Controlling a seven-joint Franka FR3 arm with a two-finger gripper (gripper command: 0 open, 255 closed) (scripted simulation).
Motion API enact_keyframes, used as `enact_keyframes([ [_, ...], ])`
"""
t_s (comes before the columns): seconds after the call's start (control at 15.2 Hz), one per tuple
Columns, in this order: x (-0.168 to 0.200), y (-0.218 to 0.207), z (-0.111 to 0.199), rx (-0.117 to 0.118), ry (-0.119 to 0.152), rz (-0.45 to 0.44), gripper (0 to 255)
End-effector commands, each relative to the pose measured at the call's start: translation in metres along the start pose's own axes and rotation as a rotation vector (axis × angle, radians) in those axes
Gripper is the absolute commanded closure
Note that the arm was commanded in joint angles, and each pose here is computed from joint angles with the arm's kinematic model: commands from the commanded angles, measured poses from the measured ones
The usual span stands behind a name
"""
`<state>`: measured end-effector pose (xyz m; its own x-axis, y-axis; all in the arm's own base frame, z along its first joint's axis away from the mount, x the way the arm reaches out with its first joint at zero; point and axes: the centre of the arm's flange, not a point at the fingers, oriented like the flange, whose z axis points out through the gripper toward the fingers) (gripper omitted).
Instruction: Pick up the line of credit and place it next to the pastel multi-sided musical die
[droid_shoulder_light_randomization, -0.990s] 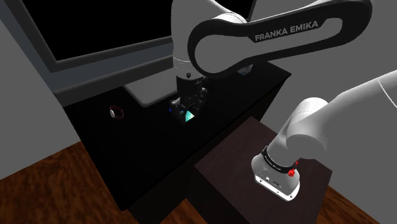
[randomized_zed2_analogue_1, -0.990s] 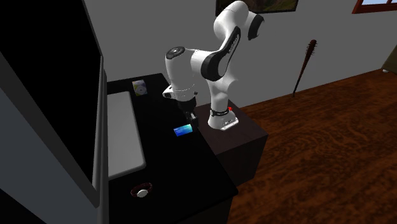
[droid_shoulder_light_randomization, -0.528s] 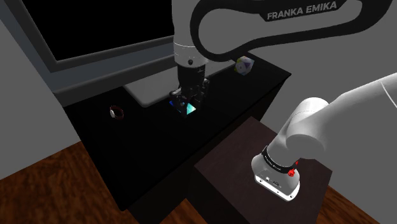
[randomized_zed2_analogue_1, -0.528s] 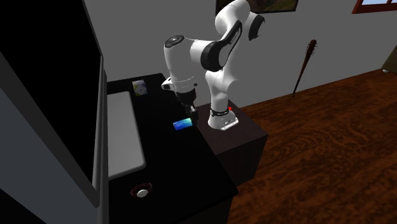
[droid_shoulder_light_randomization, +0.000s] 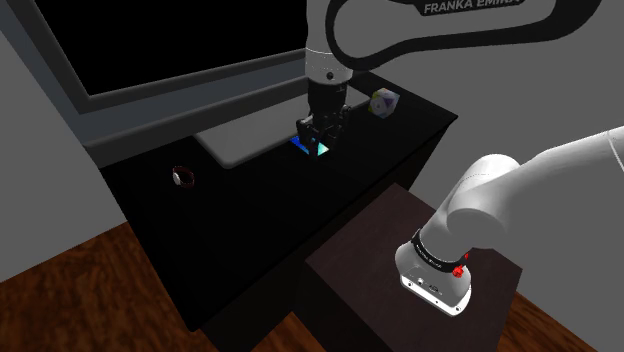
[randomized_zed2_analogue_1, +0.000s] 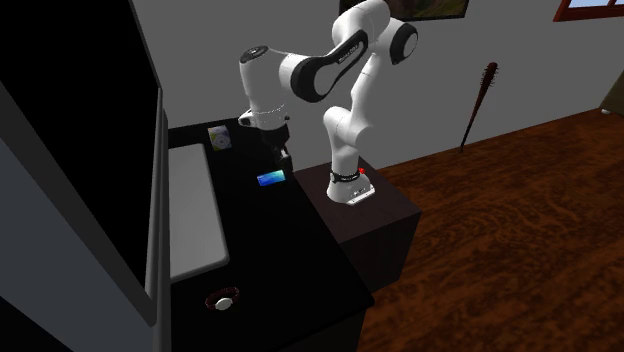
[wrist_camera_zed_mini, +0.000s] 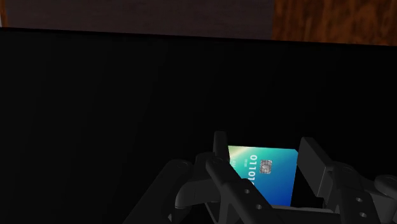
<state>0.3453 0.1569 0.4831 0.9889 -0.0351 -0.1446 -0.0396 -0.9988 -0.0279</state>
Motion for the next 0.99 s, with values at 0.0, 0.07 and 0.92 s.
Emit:
enact_keyframes([
  [0.0, 0.003, 0.027, -0.002, 0.000, 0.000, -0.002, 255],
  [0.07, 0.006, 0.040, -0.003, 0.000, 0.000, -0.002, 255],
  [0.92, 0.039, 0.208, -0.013, 0.000, 0.000, -0.002, 255],
])
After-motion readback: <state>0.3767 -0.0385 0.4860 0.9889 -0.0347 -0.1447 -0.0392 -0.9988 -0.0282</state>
